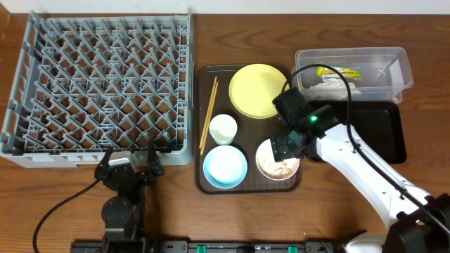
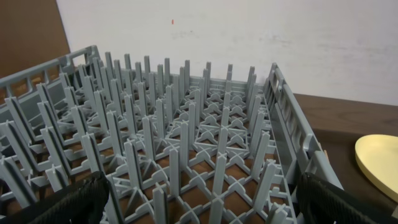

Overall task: Sort waste into correct bins and load items into the dishwasher
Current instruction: 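Move right gripper to pink bowl and grasp its rim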

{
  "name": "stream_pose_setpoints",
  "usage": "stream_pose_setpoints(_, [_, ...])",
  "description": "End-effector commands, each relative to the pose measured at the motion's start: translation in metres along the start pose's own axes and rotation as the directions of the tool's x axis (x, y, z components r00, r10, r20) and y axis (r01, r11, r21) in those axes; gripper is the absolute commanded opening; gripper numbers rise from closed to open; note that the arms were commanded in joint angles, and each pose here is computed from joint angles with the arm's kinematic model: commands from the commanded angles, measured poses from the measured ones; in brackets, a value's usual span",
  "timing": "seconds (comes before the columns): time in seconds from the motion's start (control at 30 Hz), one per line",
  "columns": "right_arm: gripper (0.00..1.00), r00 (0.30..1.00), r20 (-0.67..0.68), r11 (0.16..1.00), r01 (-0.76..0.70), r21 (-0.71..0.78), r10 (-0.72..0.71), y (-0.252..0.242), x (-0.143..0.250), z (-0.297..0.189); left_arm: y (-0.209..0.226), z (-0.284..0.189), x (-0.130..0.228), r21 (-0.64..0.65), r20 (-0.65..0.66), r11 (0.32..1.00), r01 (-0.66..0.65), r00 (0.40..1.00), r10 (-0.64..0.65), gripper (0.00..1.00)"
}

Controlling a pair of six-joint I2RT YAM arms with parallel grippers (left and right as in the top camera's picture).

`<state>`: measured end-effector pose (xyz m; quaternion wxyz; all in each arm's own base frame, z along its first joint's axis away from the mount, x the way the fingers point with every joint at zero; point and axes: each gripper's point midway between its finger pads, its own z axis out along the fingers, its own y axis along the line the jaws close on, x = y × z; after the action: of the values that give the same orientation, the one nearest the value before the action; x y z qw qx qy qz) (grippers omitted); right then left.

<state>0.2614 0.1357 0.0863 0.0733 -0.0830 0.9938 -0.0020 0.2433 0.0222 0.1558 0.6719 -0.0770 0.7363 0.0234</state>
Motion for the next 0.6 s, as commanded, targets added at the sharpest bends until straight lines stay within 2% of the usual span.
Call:
stream_pose_setpoints(0.0, [0.75, 1.0, 0.007, 0.998, 0.017, 0.061, -0.017, -0.009, 0.0, 0.004, 0.003, 0.001, 0.018, -0.011, -0.056, 1.0, -0.027, 0.998, 0.026, 0.97])
stream_pose_setpoints(0.43, [0.64, 0.998, 0.049, 0.996, 0.028, 0.082, -0.032, -0.012, -0.009, 0.008, 0.003, 0.001, 0.019, -0.011, -0.057, 1.0, -0.027, 0.998, 0.026, 0.97])
stream_pose_setpoints(0.57, [0.67, 0.994, 0.043, 0.994, 0.105, -0.014, -0.105, 0.006, -0.008, 0.008, 0.003, 0.001, 0.019, -0.011, -0.057, 1.0, -0.027, 0.998, 0.026, 0.97])
